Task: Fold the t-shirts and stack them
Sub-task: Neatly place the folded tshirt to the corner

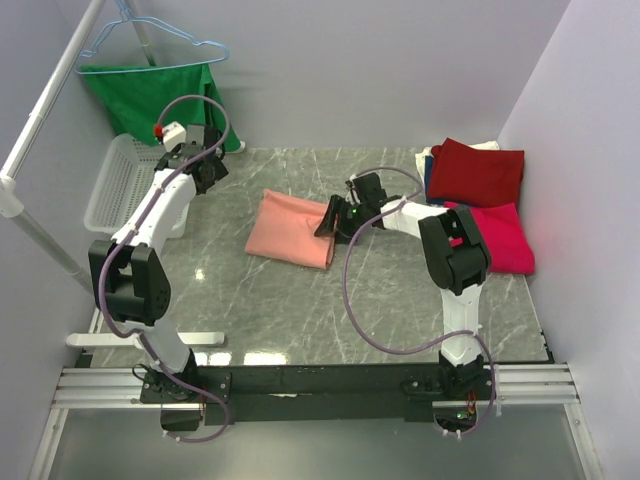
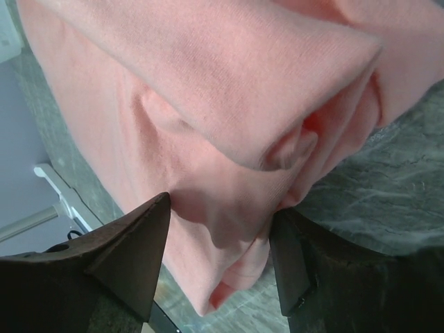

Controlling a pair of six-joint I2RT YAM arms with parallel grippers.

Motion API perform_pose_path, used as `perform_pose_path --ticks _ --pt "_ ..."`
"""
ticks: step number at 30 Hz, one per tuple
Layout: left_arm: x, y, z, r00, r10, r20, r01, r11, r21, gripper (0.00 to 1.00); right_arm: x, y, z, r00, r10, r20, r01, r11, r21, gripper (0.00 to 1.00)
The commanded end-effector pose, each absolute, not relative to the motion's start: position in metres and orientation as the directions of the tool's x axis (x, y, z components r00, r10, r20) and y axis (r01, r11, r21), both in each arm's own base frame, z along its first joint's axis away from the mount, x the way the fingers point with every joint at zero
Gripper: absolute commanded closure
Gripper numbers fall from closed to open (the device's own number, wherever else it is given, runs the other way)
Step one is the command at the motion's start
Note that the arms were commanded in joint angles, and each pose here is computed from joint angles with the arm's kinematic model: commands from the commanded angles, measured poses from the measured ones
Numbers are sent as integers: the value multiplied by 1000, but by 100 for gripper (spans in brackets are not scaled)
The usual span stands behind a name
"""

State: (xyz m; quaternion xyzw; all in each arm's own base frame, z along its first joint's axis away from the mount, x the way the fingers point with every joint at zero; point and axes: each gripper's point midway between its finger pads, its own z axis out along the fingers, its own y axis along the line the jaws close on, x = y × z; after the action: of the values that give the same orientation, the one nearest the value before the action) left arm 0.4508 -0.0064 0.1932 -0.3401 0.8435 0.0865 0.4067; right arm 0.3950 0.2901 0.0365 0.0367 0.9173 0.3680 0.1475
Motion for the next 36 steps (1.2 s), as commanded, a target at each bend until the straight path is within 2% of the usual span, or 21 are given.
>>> perform_pose_path --ticks 1,4,5,7,8,13,18,22,27,28,36 --pt "448 -1 212 -412 -504 -759 -629 760 -164 7 391 296 18 -965 162 -208 -21 739 673 36" --pt "448 2 211 -415 -505 -757 -634 757 -157 7 390 298 14 -969 158 -192 -11 744 669 49" --pt "447 2 211 -416 -503 -758 -632 759 -156 7 387 298 9 -972 155 -175 1 751 660 65" --pt "446 5 213 -412 -501 -761 -634 757 -155 7 389 296 8 -973 157 -166 12 760 649 83" --pt "445 7 214 -409 -501 -762 -635 757 -157 7 385 294 3 -978 152 -141 28 771 636 99" --pt "442 13 218 -400 -508 -763 -640 750 -164 7 386 286 9 -975 165 -151 45 805 592 100" --pt "442 12 220 -399 -515 -759 -634 753 -177 7 387 239 28 -964 172 -204 83 919 384 100" --pt "443 10 219 -401 -519 -754 -631 754 -183 7 381 195 38 -953 204 -225 146 957 252 100" --pt "444 8 219 -405 -523 -750 -624 758 -191 7 367 131 51 -932 254 -258 235 967 103 100" --pt "444 8 220 -405 -522 -751 -623 758 -190 7 368 116 59 -918 263 -296 255 965 67 100" --pt "445 6 221 -415 -520 -747 -611 767 -195 7 356 23 91 -858 324 -397 388 917 -91 100"
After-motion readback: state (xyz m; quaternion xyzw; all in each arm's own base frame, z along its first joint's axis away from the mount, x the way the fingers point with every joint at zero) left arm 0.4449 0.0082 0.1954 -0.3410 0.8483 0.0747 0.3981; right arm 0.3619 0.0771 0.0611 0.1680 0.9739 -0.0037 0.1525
